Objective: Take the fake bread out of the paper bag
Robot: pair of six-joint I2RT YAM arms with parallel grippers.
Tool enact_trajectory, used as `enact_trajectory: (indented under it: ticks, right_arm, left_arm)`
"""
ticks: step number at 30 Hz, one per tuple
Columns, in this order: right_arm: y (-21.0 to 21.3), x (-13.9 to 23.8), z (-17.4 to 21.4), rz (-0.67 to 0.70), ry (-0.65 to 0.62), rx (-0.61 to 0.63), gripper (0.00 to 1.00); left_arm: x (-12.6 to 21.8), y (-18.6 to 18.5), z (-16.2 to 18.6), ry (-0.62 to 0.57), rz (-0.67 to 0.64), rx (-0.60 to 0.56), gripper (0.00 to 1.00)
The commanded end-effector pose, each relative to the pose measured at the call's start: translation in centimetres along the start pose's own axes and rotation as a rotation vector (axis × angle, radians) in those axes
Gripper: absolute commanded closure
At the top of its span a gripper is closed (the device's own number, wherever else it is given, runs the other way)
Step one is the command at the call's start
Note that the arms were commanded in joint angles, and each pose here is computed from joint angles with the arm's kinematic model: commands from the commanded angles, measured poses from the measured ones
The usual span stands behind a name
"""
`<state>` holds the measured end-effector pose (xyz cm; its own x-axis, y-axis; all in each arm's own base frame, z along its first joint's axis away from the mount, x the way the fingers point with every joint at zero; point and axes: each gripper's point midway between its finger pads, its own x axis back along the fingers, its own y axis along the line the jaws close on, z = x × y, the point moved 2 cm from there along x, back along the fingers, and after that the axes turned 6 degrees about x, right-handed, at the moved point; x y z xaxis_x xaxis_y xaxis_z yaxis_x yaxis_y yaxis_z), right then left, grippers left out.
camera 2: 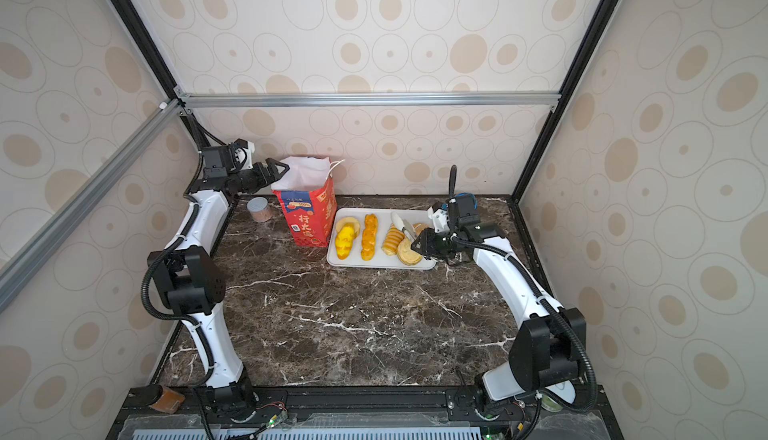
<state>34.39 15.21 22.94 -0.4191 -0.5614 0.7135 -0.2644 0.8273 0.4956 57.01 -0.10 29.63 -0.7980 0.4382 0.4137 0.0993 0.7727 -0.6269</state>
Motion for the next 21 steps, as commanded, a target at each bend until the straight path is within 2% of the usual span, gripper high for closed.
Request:
enact_trajectory:
  ticks: [1,9,12,14,16,19,21]
  right_arm:
    - [1.2,2.5,-1.3,-0.006,-0.091,0.046,0.61]
    - [-1.2,4.7,-0.5,0.057,-0.129,0.013,0.62]
    - [-2.7,5.6,-0.3,0.125,-0.153,0.007,0.63]
    - [-4.5,6.2,-0.1,0.213,-0.167,0.002,0.63]
    - [-6.7,6.7,0.4,0.328,-0.175,-0.001,0.63]
    - [-10.4,6.8,1.8,0.529,-0.179,0.003,0.63]
    - [-12.7,6.2,2.6,0.625,-0.169,-0.012,0.64]
  left_arm:
    - [3.6,-1.0,-1.4,-0.063,-0.102,-0.103,0.00]
    - [8.2,-0.4,1.4,-0.164,-0.204,-0.173,0.00]
    - [10.4,-0.4,2.2,-0.210,-0.255,-0.184,0.01]
    - [12.7,-1.1,3.3,-0.270,-0.258,-0.190,0.01]
    - [14.8,-1.0,5.7,-0.323,-0.253,-0.115,0.01]
    - [17.2,-3.0,10.8,-0.378,-0.088,-0.064,0.01]
    - [18.6,-3.3,13.0,-0.410,-0.101,-0.071,0.01]
